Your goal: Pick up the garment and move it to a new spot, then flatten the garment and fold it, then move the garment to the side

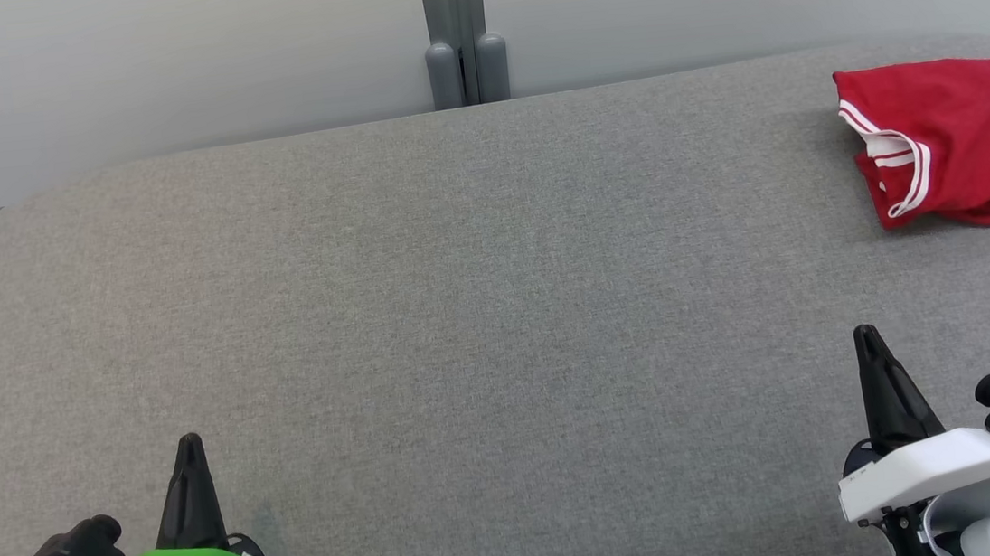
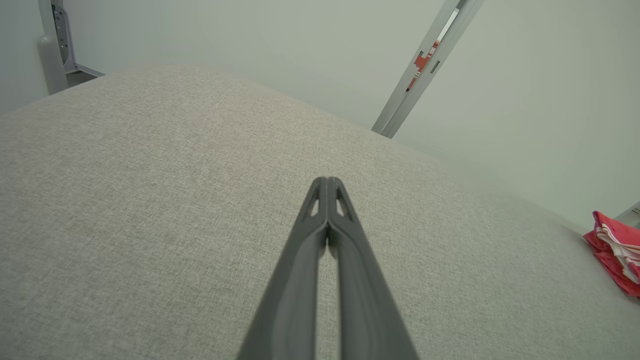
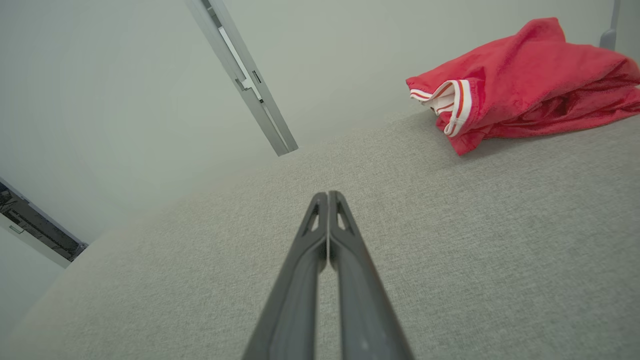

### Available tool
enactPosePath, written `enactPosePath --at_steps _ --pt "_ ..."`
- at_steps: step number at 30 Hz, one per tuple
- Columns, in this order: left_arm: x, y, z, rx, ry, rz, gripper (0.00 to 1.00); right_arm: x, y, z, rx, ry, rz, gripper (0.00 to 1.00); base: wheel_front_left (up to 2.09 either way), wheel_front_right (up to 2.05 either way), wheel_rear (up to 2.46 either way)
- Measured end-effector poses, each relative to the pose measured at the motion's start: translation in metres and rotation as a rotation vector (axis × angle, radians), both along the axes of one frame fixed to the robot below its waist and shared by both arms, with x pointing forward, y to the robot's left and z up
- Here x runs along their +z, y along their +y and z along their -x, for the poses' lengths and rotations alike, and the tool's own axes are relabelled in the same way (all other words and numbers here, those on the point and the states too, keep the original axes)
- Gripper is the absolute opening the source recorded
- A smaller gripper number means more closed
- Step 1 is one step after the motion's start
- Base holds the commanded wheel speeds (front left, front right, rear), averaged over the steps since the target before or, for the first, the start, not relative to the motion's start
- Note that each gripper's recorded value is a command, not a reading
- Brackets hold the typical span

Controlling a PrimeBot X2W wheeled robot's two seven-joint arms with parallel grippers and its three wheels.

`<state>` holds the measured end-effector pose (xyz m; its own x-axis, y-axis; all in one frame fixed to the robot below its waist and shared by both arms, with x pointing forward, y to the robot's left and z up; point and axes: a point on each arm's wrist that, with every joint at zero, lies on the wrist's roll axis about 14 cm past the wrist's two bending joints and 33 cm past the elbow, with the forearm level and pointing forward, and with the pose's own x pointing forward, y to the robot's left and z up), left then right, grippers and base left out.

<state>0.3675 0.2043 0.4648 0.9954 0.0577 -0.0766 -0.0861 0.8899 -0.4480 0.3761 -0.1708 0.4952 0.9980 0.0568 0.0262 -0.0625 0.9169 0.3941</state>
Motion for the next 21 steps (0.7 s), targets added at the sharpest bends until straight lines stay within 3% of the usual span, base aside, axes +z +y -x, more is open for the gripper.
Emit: enactPosePath --at_steps 21 --pt "0.003 0.005 -0.003 0.049 0.004 0.304 0.00 -0.003 -0.012 -0.005 -0.046 0.052 -0.320 0.00 0.00 0.00 0.00"
